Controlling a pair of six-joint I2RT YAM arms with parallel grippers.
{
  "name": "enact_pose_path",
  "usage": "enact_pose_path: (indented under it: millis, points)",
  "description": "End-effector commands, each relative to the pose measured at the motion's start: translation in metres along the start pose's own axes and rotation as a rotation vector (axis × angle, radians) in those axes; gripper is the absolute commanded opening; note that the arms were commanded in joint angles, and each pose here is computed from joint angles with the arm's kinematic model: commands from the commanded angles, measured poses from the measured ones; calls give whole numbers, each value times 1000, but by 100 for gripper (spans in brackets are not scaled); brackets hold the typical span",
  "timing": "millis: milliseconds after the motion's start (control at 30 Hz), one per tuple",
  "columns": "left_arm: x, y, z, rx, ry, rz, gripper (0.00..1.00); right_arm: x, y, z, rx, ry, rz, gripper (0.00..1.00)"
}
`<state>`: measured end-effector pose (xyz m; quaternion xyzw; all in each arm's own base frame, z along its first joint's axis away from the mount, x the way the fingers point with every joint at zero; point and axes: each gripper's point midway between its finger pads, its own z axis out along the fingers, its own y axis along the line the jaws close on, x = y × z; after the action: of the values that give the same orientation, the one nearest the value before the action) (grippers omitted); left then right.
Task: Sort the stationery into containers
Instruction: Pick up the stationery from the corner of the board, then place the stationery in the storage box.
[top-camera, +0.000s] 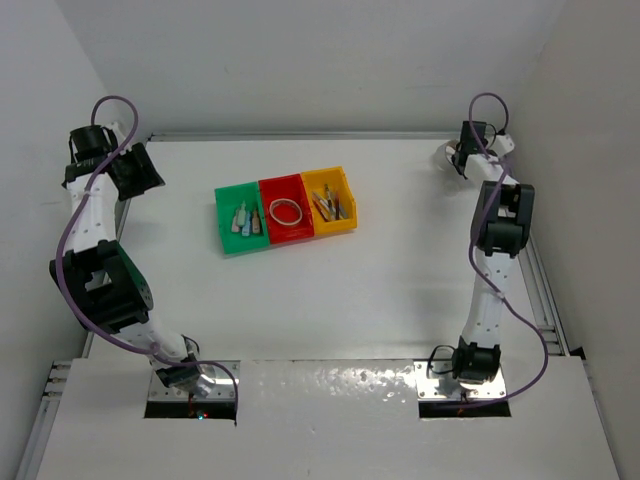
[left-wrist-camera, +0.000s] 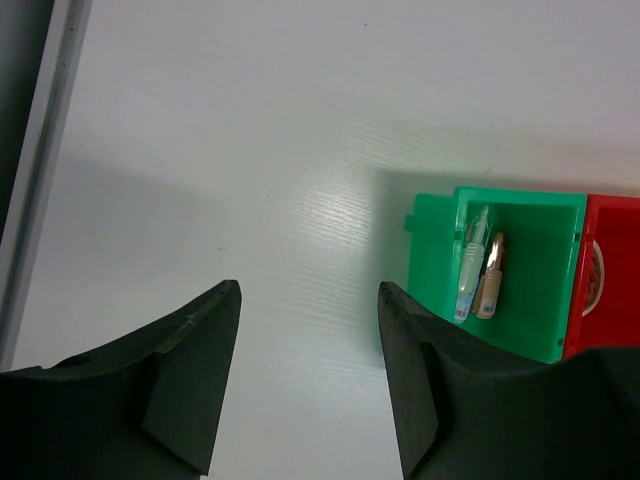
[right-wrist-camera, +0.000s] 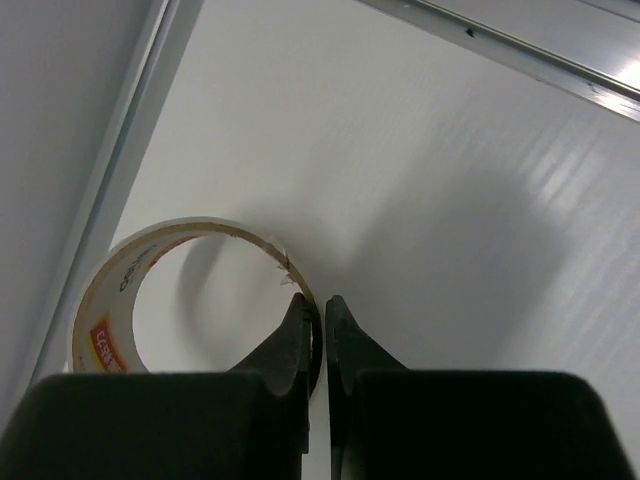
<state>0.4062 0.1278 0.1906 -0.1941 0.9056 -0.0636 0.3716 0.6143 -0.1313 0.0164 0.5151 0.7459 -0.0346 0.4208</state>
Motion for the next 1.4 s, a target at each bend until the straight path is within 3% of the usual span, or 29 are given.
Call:
enact_pose_path:
  millis: [0,133,300,400,433,500,567,633,667,733,833,1133,1367]
  points:
    - [-10,3,-6,-5,-45,1,55,-20,2,-27,-14,-47,20,0]
    - [-11,0,-5,12,-46,-5,55,-46,15,-66,-62,-149,-14,0]
    - [-13,-7,-6,39,-52,-9,55,-66,74,-144,-231,-280,-104,0]
    - [-14,-11,-9,47,-59,6,55,-35,114,-206,-379,-322,-271,0]
    - [-15,-13,-10,48,-62,15,55,-26,143,-244,-506,-347,-366,0]
    - [-15,-15,-11,54,-64,16,55,0,171,-280,-661,-344,-506,0]
    - [-15,-17,-12,64,-67,16,55,60,213,-335,-924,-260,-756,0]
    - [-15,-19,-11,73,-69,12,55,135,211,-364,-1050,-69,-989,0]
    - [-17,-20,-12,76,-72,13,55,157,221,-375,-1098,-52,-1069,0]
    - [-16,-24,-11,86,-71,16,55,208,210,-393,-1123,26,-1208,0]
    - [-13,-30,-11,99,-67,30,55,247,208,-405,-1137,31,-1266,0]
    - [-6,-37,-11,119,-60,32,55,303,193,-414,-1150,100,-1267,0]
    - [-5,-40,-12,127,-58,33,55,320,182,-396,-1088,87,-1292,0]
